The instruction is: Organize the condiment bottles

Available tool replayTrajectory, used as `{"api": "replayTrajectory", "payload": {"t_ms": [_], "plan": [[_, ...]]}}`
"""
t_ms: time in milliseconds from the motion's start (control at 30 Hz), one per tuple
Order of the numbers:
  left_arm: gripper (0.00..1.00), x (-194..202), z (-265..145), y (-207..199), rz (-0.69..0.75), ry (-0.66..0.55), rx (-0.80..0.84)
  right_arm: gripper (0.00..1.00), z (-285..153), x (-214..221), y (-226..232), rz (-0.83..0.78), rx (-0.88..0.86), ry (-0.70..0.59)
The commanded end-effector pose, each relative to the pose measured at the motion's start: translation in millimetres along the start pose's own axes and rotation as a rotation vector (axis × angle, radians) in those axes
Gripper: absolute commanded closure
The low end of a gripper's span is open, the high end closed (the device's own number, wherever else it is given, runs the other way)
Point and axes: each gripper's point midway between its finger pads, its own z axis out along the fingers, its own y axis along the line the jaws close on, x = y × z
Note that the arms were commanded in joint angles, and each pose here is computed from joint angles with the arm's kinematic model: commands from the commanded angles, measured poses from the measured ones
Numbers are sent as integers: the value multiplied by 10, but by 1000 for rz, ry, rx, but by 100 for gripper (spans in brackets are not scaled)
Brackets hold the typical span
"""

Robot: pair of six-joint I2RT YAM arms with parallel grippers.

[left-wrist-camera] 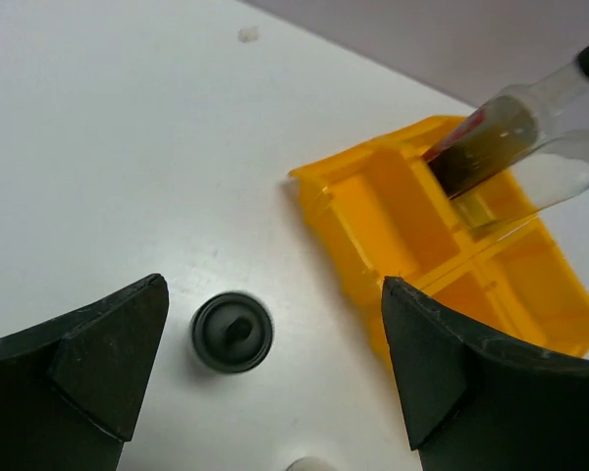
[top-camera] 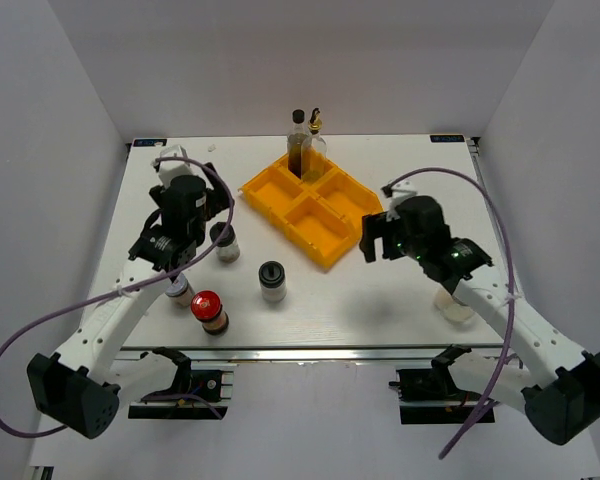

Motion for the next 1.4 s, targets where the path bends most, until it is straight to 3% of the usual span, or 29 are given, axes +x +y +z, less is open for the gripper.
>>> {"api": "replayTrajectory", "payload": {"t_ms": [0,133,300,433,500,933,1000,1067,1200,1233,1333,1367], "plan": [[2,113,-193,323,-94,8,-115,11,124,131,298,-154,-31,10],[2,275,-306,532,-99,33,-175,11,308,325,866,-285,-177,38],[2,292,-387,610,-114,24,-180,11,351,407,1698,-507,-381,-57],[2,349,-394,605,-115,33,-163,11,495,525,2186,-578,-484,-78],[2,377,-393,614,-117,40,-166,11,555,393,2332,-572,-484,-122],[2,465,-372,642,-118,47,-171,12,1069,453,2626,-535,-434,-101],[2,479,-363,655,-113,50,-180,18,1122,543,2608,-532,-422,-58],[2,481,-361,670,-113,48,-188,35,1137,548,2588,-524,-403,-32],[2,494,-353,683,-106,46,-192,55,1120,552,2604,-490,-394,-6],[2,499,-352,687,-107,46,-194,67,1113,539,2603,-484,-392,-9],[2,507,-339,693,-102,45,-198,88,1034,529,2572,-475,-390,4],[2,513,-338,695,-102,46,-199,90,1006,472,2586,-469,-393,-11]]}}
